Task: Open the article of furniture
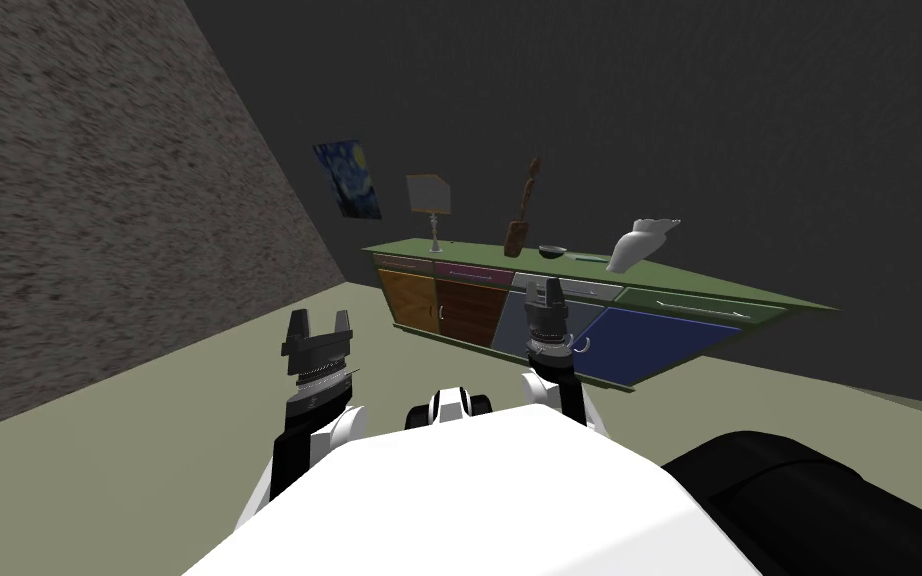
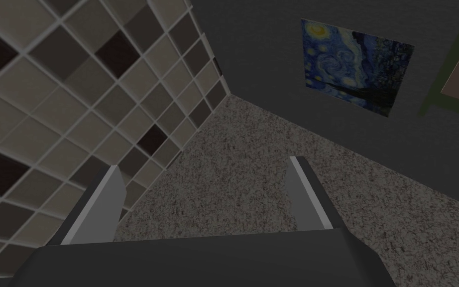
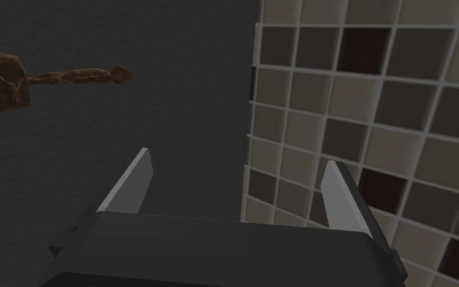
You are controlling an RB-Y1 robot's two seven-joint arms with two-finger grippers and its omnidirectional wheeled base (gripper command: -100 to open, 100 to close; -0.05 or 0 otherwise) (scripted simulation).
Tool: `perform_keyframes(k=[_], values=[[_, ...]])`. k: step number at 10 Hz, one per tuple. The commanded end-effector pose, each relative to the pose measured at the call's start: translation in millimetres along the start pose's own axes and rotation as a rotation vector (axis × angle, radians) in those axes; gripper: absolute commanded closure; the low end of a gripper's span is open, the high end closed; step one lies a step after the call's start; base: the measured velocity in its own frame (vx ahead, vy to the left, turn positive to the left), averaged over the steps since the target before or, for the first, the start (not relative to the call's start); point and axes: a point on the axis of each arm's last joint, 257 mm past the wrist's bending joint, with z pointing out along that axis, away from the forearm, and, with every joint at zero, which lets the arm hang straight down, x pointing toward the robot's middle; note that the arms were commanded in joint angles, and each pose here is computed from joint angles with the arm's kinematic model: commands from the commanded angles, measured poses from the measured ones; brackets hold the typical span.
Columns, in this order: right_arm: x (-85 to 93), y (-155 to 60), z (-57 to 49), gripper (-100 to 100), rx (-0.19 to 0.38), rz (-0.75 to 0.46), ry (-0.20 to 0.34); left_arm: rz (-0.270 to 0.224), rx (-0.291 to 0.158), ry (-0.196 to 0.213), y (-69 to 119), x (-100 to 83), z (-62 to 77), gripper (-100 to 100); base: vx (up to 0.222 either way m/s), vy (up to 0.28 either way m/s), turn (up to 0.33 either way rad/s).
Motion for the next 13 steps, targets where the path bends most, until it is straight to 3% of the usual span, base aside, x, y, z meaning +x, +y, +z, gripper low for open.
perform_keyframes(k=[1,5,6,13], values=[[14.8,-6.4,-3.6,-100,-0.007,-0.139,0.096,0.000,0.000,0.000,0.0,0.0,0.0,0,0.038,0.006,-0.030],[32.6,-21.8,-11.4,-100,-0.028,-0.407,0.230,0.000,0.000,0.000,0.0,0.0,0.0,0,0.058,0.009,-0.055],[33.7,-21.9,-11.6,-100,-0.030,-0.421,0.234,0.000,0.000,0.000,0.0,0.0,0.0,0,0.038,0.006,-0.021],[49.2,-50.9,-24.8,-100,-0.082,-0.834,0.388,0.000,0.000,0.000,0.0,0.0,0.0,0,0.040,0.007,-0.044]])
